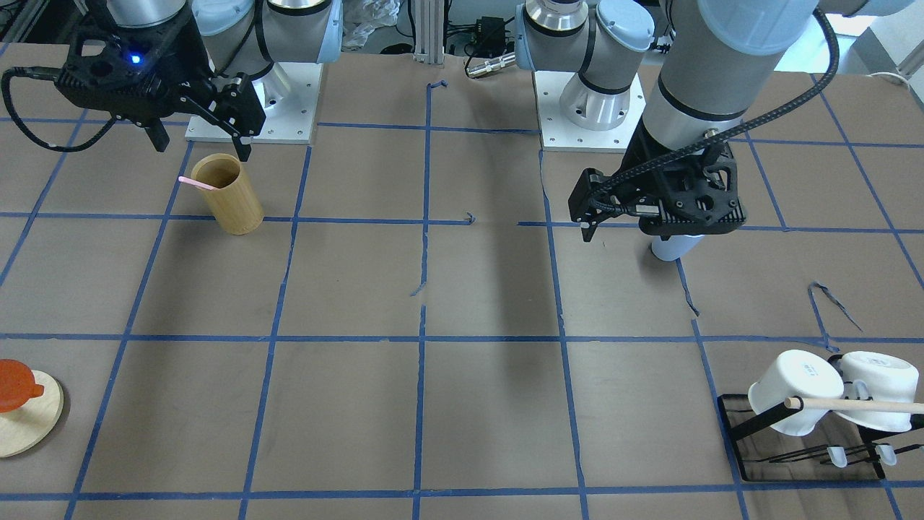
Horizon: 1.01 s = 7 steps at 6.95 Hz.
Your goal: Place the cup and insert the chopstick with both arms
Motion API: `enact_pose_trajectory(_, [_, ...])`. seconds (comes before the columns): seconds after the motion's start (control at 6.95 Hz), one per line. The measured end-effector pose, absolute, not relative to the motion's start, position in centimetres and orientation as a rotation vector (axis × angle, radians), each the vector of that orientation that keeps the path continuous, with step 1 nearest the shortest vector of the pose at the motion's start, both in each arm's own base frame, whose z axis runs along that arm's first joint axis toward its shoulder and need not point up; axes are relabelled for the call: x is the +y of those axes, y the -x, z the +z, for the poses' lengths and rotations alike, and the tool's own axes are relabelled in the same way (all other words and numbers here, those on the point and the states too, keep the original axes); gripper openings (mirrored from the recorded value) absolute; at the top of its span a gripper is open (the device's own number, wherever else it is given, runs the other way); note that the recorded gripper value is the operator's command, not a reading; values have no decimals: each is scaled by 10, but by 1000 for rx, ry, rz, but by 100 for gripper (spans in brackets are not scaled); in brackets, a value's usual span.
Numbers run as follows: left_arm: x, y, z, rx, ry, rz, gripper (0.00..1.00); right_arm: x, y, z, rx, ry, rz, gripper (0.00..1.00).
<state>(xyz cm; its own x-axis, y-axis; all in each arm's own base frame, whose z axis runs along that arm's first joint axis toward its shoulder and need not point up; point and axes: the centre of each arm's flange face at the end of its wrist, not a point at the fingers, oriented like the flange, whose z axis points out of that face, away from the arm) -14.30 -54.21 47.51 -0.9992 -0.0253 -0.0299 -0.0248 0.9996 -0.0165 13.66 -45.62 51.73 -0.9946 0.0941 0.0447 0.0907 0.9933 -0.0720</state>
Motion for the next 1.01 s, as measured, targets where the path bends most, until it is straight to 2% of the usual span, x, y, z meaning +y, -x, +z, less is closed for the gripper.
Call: enact_pose_trajectory(1.01, [-540,142,476,3113,42,-31,100,-456,-136,517,-3089,145,106,100])
